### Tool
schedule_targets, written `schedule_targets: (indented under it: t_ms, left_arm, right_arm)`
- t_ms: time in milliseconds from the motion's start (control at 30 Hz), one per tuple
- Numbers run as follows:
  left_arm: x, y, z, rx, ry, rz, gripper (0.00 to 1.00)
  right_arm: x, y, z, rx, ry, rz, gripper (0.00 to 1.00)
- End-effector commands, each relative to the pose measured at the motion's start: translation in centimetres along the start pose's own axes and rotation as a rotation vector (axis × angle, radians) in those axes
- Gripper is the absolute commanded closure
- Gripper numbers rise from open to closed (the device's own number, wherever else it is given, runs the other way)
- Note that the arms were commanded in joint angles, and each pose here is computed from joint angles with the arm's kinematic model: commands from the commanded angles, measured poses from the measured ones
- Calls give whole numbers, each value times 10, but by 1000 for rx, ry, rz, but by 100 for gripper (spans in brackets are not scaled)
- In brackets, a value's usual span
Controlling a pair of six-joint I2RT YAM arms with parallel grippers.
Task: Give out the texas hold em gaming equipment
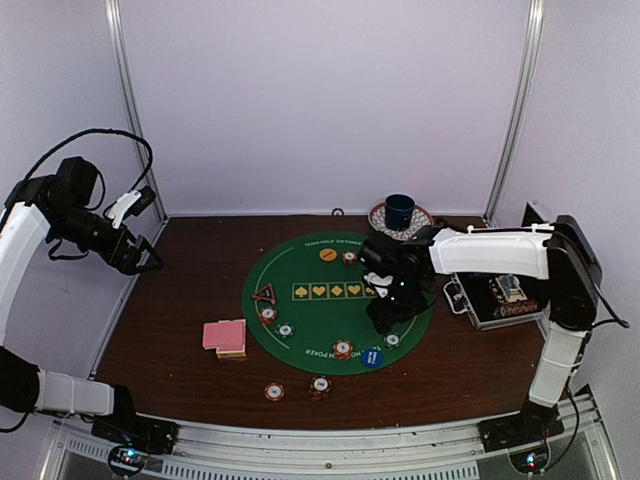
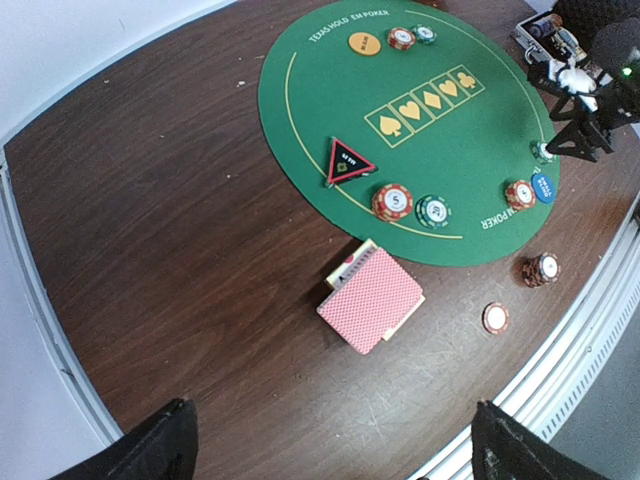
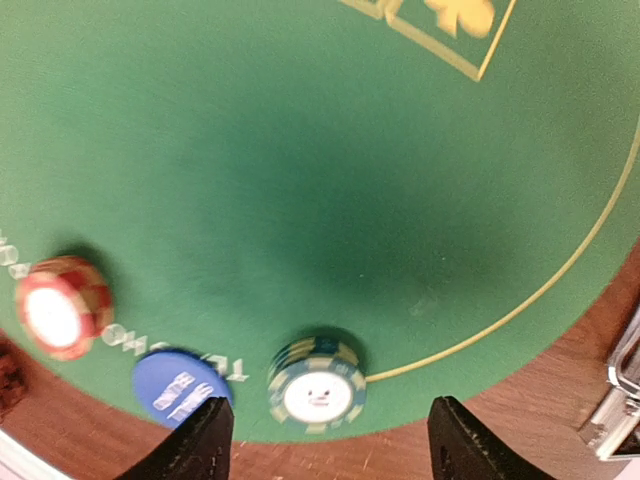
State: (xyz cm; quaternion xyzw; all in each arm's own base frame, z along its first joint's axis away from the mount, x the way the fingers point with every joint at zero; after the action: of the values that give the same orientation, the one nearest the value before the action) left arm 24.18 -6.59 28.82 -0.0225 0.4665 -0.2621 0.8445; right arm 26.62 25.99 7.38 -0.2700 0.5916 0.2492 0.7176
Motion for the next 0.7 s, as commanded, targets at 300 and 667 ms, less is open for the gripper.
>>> schedule_targets:
  t_ms: [300,667]
  left_arm:
    - [-5,-2,6,14,-28,-2,3]
    - [-6,-1,4,17,-29,5,2]
  right_arm:
    - [-84,141,26,-282,-222,157,16]
    - [-47,187,26,-370,-171,228,13]
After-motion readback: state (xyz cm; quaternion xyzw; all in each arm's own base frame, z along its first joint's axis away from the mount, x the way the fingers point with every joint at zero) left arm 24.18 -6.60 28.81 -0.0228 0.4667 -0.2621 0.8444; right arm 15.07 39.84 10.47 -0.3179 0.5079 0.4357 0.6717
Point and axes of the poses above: each gripper's point midway between its finger pads, its own x axis out along the fingers, its own y axis along the line the jaws close on, z = x × y, the point moved 2 cm from there along -x, back along the fingers, and after that the axes turned 14 degrees about -x, right-handed, at the moved point
